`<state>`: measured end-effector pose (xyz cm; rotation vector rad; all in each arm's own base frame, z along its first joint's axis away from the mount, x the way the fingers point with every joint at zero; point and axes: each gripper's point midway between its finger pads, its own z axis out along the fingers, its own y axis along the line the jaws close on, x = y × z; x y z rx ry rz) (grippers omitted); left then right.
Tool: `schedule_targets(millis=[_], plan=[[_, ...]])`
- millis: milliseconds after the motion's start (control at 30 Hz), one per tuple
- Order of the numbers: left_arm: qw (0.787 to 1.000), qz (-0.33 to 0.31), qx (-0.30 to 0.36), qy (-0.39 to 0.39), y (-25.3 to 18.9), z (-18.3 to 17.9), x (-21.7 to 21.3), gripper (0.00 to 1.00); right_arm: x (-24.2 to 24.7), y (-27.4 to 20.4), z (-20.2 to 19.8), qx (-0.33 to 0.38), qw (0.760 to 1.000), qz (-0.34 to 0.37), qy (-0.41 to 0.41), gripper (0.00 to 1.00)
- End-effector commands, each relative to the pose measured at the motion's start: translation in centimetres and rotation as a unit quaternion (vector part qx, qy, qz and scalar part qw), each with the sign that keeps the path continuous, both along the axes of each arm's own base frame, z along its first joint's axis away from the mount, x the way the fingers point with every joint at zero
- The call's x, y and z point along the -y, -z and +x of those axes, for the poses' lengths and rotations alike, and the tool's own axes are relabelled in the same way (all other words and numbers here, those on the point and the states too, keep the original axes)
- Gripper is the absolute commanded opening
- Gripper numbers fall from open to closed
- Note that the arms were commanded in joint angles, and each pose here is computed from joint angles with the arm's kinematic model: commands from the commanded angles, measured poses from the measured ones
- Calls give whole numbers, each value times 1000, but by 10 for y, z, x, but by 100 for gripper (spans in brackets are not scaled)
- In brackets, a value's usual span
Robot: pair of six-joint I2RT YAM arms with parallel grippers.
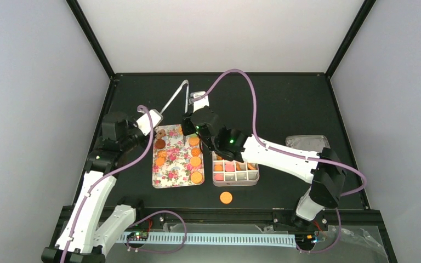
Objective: Pack the cookies
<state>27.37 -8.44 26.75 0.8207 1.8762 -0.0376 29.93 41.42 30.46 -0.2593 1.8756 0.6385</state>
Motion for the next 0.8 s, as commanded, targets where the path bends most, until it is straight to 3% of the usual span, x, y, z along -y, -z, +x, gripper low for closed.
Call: schedule_targets(millis=[0,100,233,333,500,567,667,767], plan=[[999,18,36,-37,-8,14,-12,6,-18,-23,-21,-14,997,52,-52,7],[997,19,49,-48,-12,17,-16,2,-21,-33,-32,-18,993,81,-84,18],[999,-4,41,-30,-17,13,-7,2,-21,-44,-52,-5,983,119,-139,42],[999,-34,14,30,-18,0,14,2,-20,-58,-69,22,972,135,-191,65],[985,-109,-30,128,-33,-28,48,1,3,-77,-95,57,942,166,-288,91],[974,-143,-50,170,-42,-41,61,2,18,-84,-103,66,923,192,-328,98],[956,-191,-65,211,-58,-55,75,2,43,-90,-115,68,891,228,-386,100],[951,-212,-65,217,-66,-54,78,2,59,-89,-118,68,885,231,-398,100]])
